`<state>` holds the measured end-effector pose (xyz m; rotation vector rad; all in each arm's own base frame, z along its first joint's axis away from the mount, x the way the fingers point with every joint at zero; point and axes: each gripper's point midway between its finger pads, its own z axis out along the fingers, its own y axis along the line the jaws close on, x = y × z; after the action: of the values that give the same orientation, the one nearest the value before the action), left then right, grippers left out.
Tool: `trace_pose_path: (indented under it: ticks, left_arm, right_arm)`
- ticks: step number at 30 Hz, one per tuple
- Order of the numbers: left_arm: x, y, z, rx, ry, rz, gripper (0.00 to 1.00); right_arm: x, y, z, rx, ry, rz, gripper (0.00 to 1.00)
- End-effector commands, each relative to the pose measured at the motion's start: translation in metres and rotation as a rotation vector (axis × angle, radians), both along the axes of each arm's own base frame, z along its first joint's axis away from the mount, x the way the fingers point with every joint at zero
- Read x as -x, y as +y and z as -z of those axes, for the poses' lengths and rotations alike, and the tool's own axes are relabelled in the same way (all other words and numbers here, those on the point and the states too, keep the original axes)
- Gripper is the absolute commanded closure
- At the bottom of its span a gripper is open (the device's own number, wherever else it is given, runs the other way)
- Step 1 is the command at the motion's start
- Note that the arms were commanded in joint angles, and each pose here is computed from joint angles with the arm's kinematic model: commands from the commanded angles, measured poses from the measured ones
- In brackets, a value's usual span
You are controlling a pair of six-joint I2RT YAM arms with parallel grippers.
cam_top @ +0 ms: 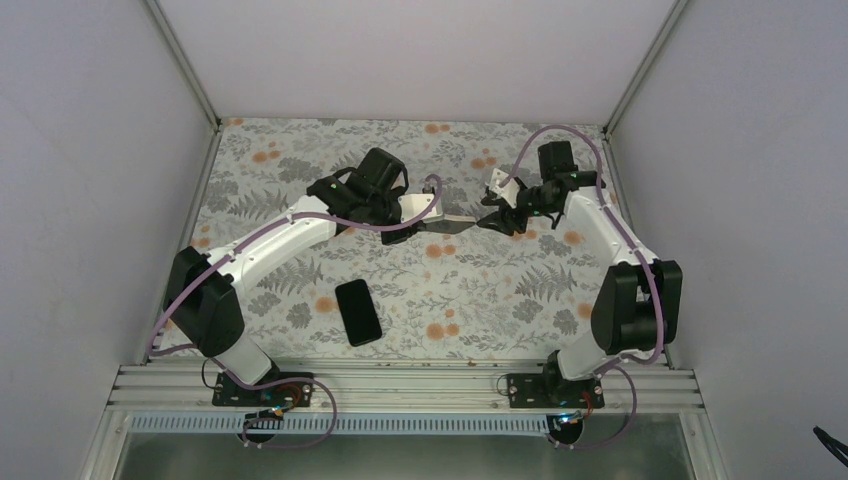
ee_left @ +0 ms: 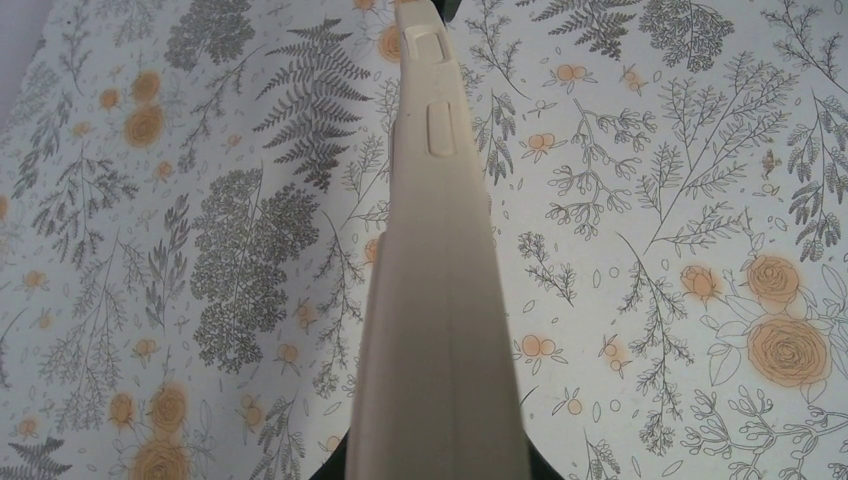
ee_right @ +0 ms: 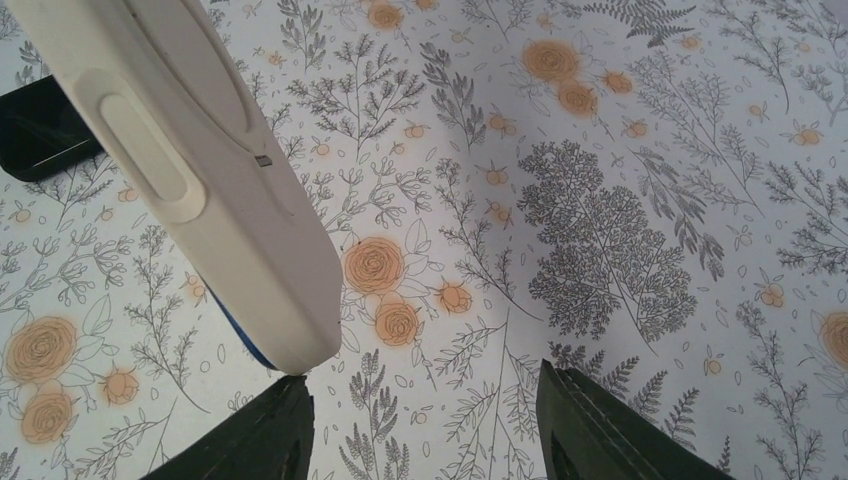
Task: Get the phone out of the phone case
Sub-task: Remove the phone case from the phone.
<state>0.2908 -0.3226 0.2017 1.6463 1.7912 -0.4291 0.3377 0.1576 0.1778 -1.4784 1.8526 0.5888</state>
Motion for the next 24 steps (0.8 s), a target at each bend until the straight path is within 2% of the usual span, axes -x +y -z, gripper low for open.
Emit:
trace_pose_path:
  ticks: [1, 15, 24]
  left_arm:
    - [-0.003, -0.015, -0.026, 0.077, -0.050, 0.030, 0.98]
    - [0.001, -0.020, -0.021, 0.061, -0.053, 0.039, 0.98]
    - [-0.002, -0.016, -0.023, 0.055, -0.082, 0.022, 0.98]
  right_arm:
    - [-0.010, 0.009, -0.015, -0.046, -0.032, -0.015, 0.43]
    - [-0.026, 0.010, -0.022, -0.018, -0.061, 0.007, 0.44]
    - [0.014, -0.006, -0.015, 0.040, -0.032, -0.013, 0.41]
